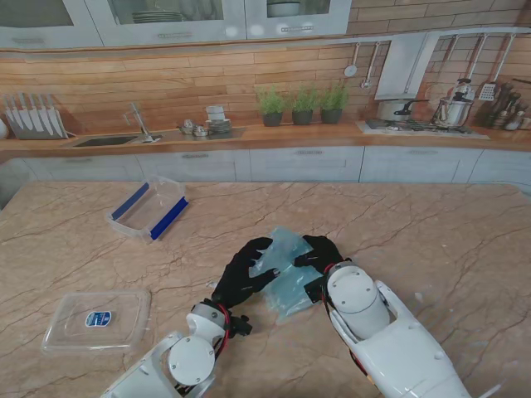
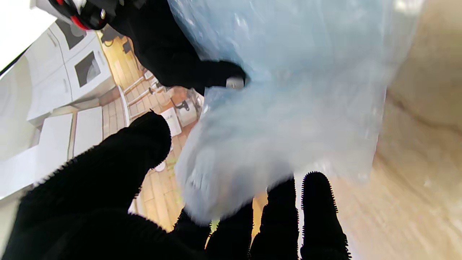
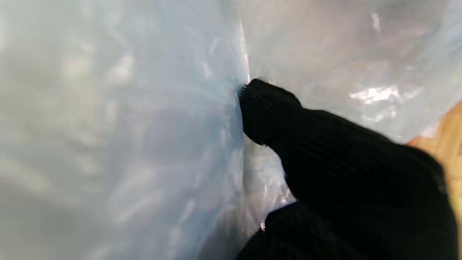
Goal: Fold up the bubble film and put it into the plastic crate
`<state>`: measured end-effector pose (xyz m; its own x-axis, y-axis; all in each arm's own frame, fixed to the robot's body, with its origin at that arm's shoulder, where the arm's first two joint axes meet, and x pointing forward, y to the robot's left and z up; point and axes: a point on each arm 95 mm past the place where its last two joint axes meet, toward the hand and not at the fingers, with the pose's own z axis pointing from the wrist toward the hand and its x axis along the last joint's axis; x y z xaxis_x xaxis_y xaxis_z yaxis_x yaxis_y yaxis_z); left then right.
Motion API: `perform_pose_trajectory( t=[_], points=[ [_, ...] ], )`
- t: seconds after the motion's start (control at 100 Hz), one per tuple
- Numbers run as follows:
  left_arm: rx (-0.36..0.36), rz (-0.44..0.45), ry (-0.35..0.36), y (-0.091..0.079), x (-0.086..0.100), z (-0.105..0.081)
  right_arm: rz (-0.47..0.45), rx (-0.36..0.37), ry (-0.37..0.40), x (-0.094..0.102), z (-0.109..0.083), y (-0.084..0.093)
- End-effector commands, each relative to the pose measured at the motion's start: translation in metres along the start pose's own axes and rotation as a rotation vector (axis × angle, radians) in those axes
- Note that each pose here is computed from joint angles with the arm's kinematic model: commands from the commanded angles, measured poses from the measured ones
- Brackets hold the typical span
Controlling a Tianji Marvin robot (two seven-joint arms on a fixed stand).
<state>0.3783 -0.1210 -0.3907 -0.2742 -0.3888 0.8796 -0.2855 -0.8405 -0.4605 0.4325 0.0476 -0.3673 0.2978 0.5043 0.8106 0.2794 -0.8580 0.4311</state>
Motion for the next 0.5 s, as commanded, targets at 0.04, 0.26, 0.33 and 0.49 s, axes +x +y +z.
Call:
perform_pose_trajectory(
  t=[0.04, 0.26, 0.33, 0.49],
  points=[
    [0.048, 0.030, 0.042, -0.019, 0.005, 0.003, -0.045, -0.026, 0.060, 0.001, -0.006, -0.001],
    [0.083, 0.116, 0.121, -0.043, 0.024, 0.009, -0.182, -0.106, 0.228, 0.008, -0.016, 0.002],
    [0.065, 0.127, 0.126, -0.047, 0.030, 0.010, -0.215, -0.125, 0.269, 0.011, -0.018, 0.001],
    [0.007, 0.155, 0.146, -0.050, 0.041, 0.012, -0.282, -0.144, 0.338, 0.015, -0.020, -0.002]
  ],
)
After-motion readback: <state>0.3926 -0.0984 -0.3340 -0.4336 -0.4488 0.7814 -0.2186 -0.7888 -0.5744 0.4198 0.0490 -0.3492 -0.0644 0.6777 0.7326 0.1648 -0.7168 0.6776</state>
